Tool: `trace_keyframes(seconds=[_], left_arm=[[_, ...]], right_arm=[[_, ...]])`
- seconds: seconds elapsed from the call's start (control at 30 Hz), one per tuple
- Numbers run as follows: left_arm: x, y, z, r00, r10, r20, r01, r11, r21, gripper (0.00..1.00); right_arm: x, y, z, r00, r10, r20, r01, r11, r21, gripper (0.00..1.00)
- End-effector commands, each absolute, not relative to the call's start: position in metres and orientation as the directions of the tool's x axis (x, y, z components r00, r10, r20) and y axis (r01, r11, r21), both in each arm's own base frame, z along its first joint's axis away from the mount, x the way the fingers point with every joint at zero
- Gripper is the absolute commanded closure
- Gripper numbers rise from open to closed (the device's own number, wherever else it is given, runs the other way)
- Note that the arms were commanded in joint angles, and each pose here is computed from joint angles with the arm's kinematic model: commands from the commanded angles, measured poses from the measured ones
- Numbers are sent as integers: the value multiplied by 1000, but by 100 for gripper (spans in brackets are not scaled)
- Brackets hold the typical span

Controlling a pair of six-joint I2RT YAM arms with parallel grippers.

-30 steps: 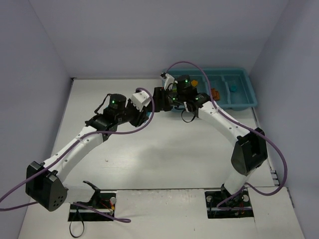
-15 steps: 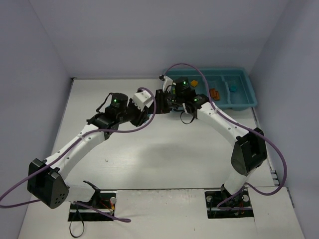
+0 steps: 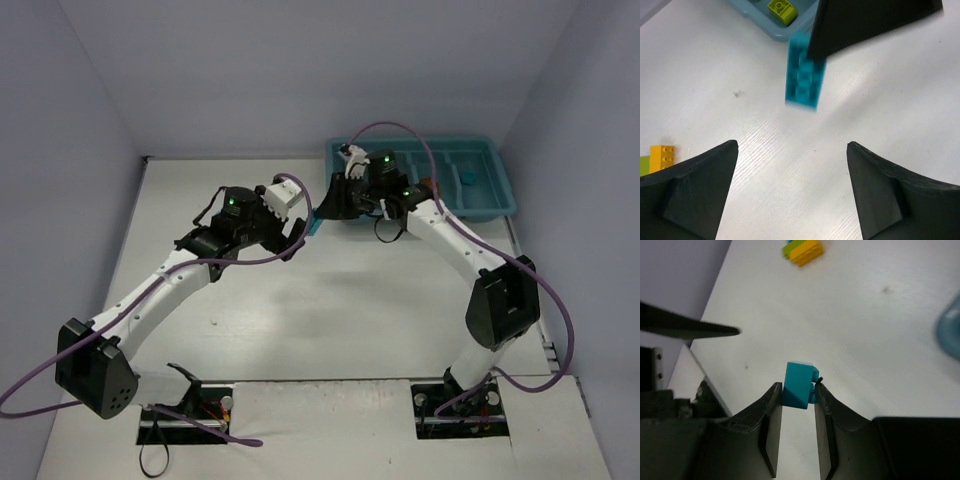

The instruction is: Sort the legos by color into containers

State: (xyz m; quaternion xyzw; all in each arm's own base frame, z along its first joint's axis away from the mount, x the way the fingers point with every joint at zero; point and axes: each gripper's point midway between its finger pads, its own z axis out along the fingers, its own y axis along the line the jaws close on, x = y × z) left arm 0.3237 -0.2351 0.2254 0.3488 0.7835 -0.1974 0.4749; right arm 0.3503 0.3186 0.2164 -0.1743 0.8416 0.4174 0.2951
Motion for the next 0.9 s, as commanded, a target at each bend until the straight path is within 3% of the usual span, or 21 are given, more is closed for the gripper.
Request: trace_keyframes(seconds=[0.0, 0.13, 0.23, 0.43, 0.47, 0.77, 0.87], left_arm=[[332, -234, 257, -259, 276, -926, 693, 721, 21, 17], [328, -227, 251, -325, 205, -923, 644, 763, -57, 17], [326, -215, 244, -366, 160, -917, 589, 802, -95, 17], [317, -190, 226, -420, 80, -904, 486, 861, -150, 17], [313, -173, 216, -458, 13, -889, 399, 896, -193, 16], [315, -159, 198, -538, -36, -842, 285, 933, -222, 16], [315, -158, 193, -568, -37, -822, 268, 936, -227, 17]], right_arm=[[409, 258, 243, -660, 83, -747, -469, 730, 496, 100], [469, 155, 252, -547, 218, -808, -217, 895, 389, 100], [501, 66, 263, -434, 294, -852, 5, 946, 325, 100], [537, -74, 267, -223, 398, -890, 340, 887, 311, 100], [572, -126, 256, -124, 443, -888, 442, 826, 350, 100], [632, -150, 205, -121, 474, -872, 482, 796, 365, 100], [648, -148, 193, -122, 488, -864, 461, 799, 387, 93]])
